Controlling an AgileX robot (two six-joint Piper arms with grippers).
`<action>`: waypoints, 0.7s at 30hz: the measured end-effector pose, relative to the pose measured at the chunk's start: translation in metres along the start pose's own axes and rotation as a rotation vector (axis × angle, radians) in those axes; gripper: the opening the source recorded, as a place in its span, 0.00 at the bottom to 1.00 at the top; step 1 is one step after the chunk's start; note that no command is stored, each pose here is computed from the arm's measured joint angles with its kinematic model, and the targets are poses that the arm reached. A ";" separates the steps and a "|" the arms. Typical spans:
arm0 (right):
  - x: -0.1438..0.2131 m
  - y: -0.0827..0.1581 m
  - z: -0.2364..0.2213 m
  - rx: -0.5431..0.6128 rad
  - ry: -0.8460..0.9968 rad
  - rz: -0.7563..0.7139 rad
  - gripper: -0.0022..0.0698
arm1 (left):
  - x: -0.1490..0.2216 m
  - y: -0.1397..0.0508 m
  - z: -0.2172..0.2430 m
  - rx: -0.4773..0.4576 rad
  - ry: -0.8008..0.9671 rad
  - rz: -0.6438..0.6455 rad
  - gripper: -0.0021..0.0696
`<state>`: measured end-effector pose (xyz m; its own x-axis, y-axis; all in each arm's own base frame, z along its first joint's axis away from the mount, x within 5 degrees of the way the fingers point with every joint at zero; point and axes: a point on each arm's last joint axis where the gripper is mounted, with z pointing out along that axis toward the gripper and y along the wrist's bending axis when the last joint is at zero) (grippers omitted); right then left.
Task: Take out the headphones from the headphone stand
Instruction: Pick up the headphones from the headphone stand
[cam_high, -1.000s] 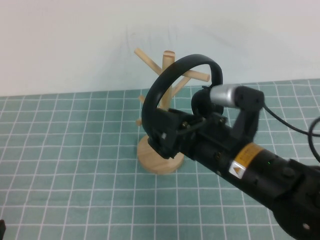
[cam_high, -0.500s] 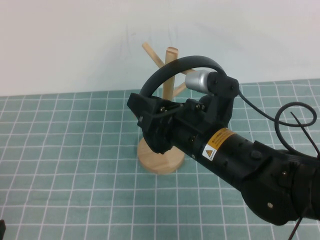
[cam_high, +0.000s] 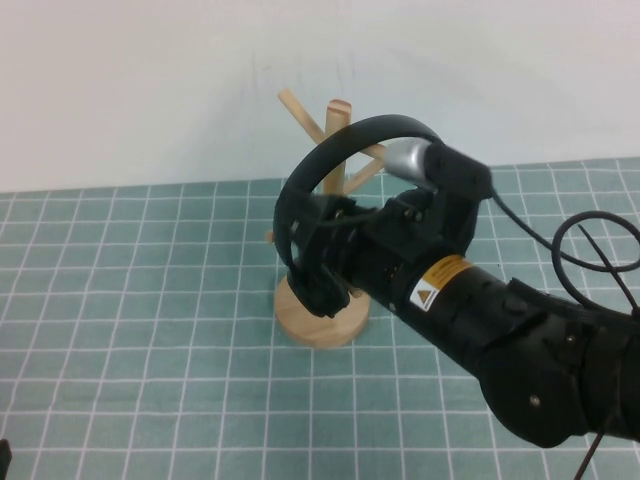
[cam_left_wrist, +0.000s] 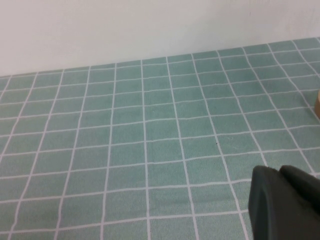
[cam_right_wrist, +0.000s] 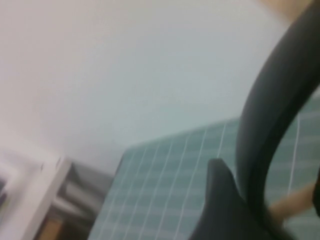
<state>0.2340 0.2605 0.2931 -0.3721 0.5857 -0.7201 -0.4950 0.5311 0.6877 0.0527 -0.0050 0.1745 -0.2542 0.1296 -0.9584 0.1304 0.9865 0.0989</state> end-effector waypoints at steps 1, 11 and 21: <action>-0.002 0.000 0.000 -0.003 -0.015 0.004 0.51 | 0.000 0.000 0.000 0.000 0.000 0.000 0.02; 0.001 0.000 0.010 -0.008 -0.038 0.012 0.40 | 0.000 0.000 0.000 0.000 0.000 0.000 0.02; -0.002 -0.002 0.010 0.023 -0.058 0.063 0.02 | 0.000 0.000 0.000 0.000 0.000 0.000 0.02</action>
<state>0.2433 0.2642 0.2936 -0.3552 0.6524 -0.6695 -0.4535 0.5060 0.7337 0.0527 -0.0050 0.1745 -0.2542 0.1296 -0.9584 0.1304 0.9865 0.0989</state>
